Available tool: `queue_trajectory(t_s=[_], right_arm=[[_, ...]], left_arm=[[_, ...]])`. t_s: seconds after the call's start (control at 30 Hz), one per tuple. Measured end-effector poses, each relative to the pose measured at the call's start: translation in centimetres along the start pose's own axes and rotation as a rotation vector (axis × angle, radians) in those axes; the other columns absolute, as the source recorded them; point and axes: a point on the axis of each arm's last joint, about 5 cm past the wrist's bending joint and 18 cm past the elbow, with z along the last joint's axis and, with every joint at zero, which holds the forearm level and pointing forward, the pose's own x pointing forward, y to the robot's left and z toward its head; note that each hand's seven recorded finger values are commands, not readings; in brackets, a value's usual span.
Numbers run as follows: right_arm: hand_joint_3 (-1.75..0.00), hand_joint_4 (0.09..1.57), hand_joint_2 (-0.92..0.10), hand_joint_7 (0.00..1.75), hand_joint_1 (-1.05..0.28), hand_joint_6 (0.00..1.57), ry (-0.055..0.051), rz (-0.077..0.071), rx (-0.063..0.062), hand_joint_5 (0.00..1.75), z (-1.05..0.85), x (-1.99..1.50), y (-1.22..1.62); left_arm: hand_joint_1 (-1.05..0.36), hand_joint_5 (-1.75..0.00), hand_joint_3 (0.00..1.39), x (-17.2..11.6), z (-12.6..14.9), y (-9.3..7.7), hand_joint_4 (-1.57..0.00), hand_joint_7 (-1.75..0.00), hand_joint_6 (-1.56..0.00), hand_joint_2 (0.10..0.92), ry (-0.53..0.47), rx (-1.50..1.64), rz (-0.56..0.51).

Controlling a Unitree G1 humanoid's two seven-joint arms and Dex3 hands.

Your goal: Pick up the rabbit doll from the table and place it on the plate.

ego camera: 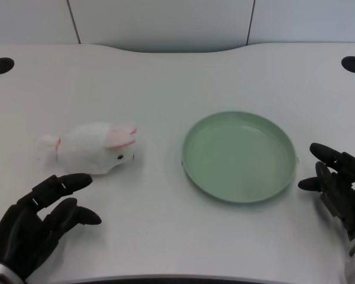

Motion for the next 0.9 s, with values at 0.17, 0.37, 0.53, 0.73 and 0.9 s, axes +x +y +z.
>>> queue_trajectory(t_s=[0.17,0.37,0.53,0.73,0.9], right_arm=[[-0.33,0.81,-0.92,0.04,-0.34,0.99,0.000,-0.003,-0.006,1.05,0.00,-0.01,0.04],[-0.34,0.85,-0.92,0.04,-0.34,0.99,0.000,-0.010,-0.037,1.05,-0.03,-0.07,0.12],[-0.31,0.81,-0.92,0.04,-0.35,1.00,0.002,-0.009,-0.027,1.05,-0.10,-0.15,0.09],[-0.31,0.79,-0.92,0.05,-0.38,1.00,0.004,0.010,-0.010,1.12,-0.16,-0.21,0.22],[-0.32,0.76,-0.92,0.04,-0.34,0.99,0.006,0.012,-0.002,1.09,-0.22,-0.26,0.40]], left_arm=[[-0.69,-1.37,0.14,0.1,0.1,-0.2,-0.52,-0.66,-0.61,0.921,-0.006,0.008,0.001],[-0.67,-1.39,0.14,0.1,0.1,-0.3,-0.52,-0.66,-0.61,0.921,-0.003,0.007,-0.002],[-0.66,-1.39,0.16,0.1,0.2,-0.3,-0.51,-0.66,-0.62,0.921,-0.012,0.019,-0.004],[-0.73,-1.35,0.11,0.8,2.2,0.0,-0.50,-0.63,-0.59,0.921,-0.092,0.158,-0.090],[-0.69,-1.28,0.05,2.7,6.3,-0.6,-0.30,-0.58,-0.38,0.920,-0.140,0.452,-0.219]])
